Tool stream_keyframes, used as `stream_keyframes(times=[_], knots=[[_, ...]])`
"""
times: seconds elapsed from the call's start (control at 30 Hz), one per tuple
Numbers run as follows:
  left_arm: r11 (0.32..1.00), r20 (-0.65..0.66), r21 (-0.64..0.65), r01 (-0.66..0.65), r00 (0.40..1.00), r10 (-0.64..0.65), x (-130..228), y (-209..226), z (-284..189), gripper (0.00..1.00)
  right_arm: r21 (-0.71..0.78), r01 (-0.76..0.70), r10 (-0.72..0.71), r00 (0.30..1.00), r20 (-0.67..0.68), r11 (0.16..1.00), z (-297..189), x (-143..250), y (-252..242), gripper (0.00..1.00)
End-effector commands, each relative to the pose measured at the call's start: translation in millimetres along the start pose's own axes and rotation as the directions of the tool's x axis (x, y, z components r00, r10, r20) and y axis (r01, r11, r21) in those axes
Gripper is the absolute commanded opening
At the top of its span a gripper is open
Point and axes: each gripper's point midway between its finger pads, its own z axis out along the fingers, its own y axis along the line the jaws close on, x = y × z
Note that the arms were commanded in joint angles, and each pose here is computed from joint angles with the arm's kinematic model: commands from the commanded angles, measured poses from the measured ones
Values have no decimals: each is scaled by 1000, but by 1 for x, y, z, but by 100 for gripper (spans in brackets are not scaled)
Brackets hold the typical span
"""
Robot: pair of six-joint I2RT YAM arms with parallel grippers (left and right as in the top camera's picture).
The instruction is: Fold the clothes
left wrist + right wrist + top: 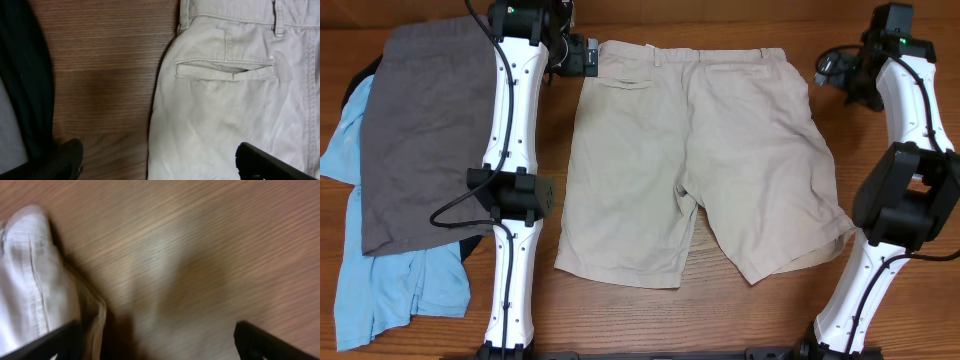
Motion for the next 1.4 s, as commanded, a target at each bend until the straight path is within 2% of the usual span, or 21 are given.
stream_keyframes(times=[0.0, 0.1, 0.23, 0.33, 0.43, 0.67, 0.73, 0.83, 1.03, 1.17, 1.2, 1.27, 1.37], knots=[[1000, 6, 14, -24, 1000, 24, -1, -5, -4, 100, -134, -13, -6, 991, -137, 991, -10, 30, 25, 100], [1000, 2, 13, -24, 1000, 24, 1, -5, -4, 100, -249, 6, -80, 955, -286, 968, -32, 68, 40, 100], [1000, 1, 13, -24, 1000, 24, 1, -5, -4, 100, -220, 28, -101, 940, -327, 975, -69, 84, 33, 100], [1000, -1, 13, -24, 1000, 24, 1, -5, -4, 100, -57, 47, -63, 942, -329, 997, -102, 91, 3, 100], [1000, -1, 13, -24, 1000, 24, 1, -5, -4, 100, 66, 57, -27, 920, -392, 996, -120, 110, -19, 100], [1000, -1, 12, -23, 1000, 23, 1, -4, -4, 100, 188, 40, 63, 858, -509, 981, -103, 148, -48, 97], [1000, -1, 12, -25, 1000, 25, 1, -4, -4, 100, 199, 31, 82, 843, -532, 980, -90, 158, -56, 91], [999, -1, 12, -42, 999, 42, 1, -4, -4, 100, 214, 21, 107, 815, -570, 977, -71, 179, -68, 77], [999, -1, 12, -42, 999, 42, 1, -4, -4, 100, 241, 17, 146, 754, -641, 970, -45, 223, -86, 70], [999, -1, 13, -42, 999, 42, 1, -4, -4, 100, 256, -4, 181, 722, -668, 967, -32, 248, -100, 49], [999, 0, 13, -42, 999, 42, 1, -4, -4, 100, 275, -30, 212, 716, -665, 961, -29, 253, -104, 33], [999, 0, 13, -43, 999, 43, 1, -4, -4, 100, 287, -54, 238, 713, -659, 957, -29, 254, -110, 15], [999, 0, 13, -47, 999, 47, 1, -4, -4, 100, 322, -121, 309, 709, -634, 939, -29, 250, -125, 9]])
